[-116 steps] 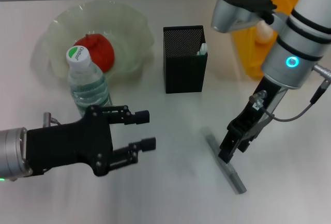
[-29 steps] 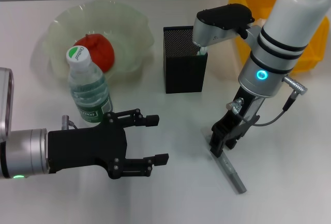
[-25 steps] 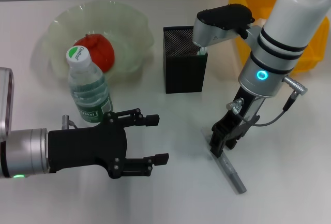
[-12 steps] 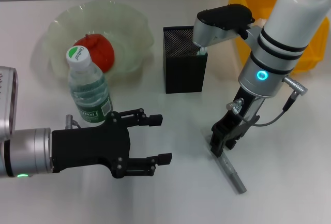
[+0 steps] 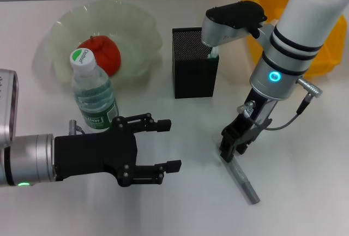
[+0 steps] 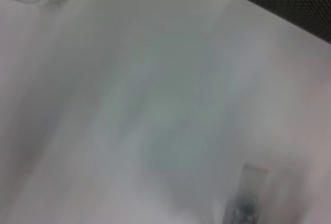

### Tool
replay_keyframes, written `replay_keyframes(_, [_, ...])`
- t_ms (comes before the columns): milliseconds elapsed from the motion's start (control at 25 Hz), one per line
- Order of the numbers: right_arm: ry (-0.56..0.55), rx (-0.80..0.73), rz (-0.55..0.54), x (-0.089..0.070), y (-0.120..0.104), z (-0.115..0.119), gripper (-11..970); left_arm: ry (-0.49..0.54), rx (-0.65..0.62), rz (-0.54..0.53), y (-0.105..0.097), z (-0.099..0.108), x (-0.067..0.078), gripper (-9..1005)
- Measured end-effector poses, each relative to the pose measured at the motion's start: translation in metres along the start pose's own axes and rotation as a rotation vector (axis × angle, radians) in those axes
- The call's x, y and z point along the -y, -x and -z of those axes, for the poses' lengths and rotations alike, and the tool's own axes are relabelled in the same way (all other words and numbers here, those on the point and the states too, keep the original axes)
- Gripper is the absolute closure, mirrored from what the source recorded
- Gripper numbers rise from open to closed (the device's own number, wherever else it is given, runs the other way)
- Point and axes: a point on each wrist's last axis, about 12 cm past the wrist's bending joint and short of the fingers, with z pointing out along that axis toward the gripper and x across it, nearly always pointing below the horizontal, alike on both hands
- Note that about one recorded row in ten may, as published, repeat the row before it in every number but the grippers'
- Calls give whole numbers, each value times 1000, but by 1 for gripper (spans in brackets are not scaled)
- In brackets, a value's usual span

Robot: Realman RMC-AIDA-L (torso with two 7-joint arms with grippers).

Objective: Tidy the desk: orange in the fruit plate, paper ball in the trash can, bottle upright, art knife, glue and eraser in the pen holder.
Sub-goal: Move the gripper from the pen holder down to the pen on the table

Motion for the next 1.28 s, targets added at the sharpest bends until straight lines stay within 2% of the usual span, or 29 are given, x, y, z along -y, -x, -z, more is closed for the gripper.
replay_keyframes(1280, [15,8,8,0,-1,-4,592,-3,6,-14,2,-5,-2,211])
